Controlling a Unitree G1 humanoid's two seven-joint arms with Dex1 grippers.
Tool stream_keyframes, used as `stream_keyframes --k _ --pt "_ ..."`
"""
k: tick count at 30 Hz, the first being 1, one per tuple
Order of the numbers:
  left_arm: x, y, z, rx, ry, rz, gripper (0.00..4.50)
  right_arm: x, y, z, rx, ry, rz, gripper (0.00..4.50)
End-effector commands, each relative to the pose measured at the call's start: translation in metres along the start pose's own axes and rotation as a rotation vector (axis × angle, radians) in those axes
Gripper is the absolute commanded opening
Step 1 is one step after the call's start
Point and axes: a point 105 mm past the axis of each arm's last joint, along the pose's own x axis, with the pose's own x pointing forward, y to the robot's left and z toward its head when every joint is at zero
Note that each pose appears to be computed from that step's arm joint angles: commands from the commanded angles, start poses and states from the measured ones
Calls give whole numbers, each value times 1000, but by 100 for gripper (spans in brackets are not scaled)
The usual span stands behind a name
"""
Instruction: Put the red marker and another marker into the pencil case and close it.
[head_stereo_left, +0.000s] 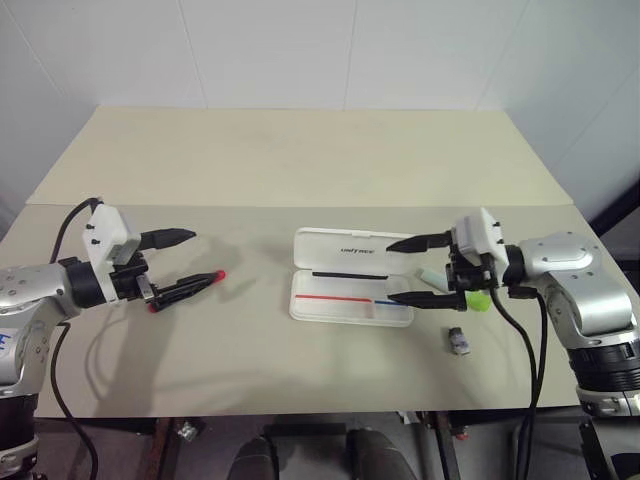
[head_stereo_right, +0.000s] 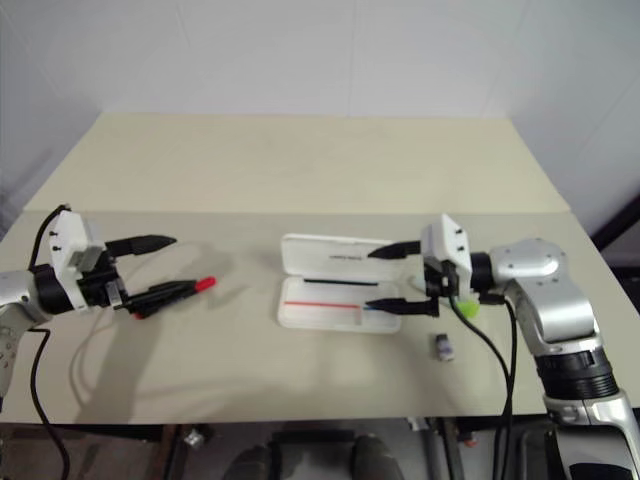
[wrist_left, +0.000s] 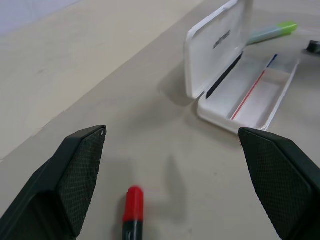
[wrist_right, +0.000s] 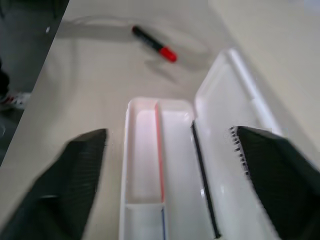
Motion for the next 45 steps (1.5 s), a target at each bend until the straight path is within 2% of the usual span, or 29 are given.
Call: stream_keyframes --k 1,7,13,18,23,31,34,44,45 --pt "-17 6 -5 38 61 12 450 -8 8 23 -36 -50 32 448" --pt "-39 10 -35 -63 209 -21 450 2 12 67 -20 -211 72 448" --pt "-42 25 -43 -61 265 10 450 5 11 89 12 -307 72 448" --pt "-29 40 -61 12 422 25 450 10 13 81 14 -286 51 448" --pt "-11 38 -61 24 430 -2 450 15 17 76 14 -268 30 448" --pt "-12 41 -81 9 504 15 450 12 18 76 23 -275 -25 448" --pt "-10 45 -83 5 505 37 389 11 19 76 24 -272 -36 450" --pt "-1 48 -86 26 488 44 61 7 17 75 23 -267 -68 450" --pt "2 42 -82 25 467 8 58 8 17 75 22 -267 -70 450"
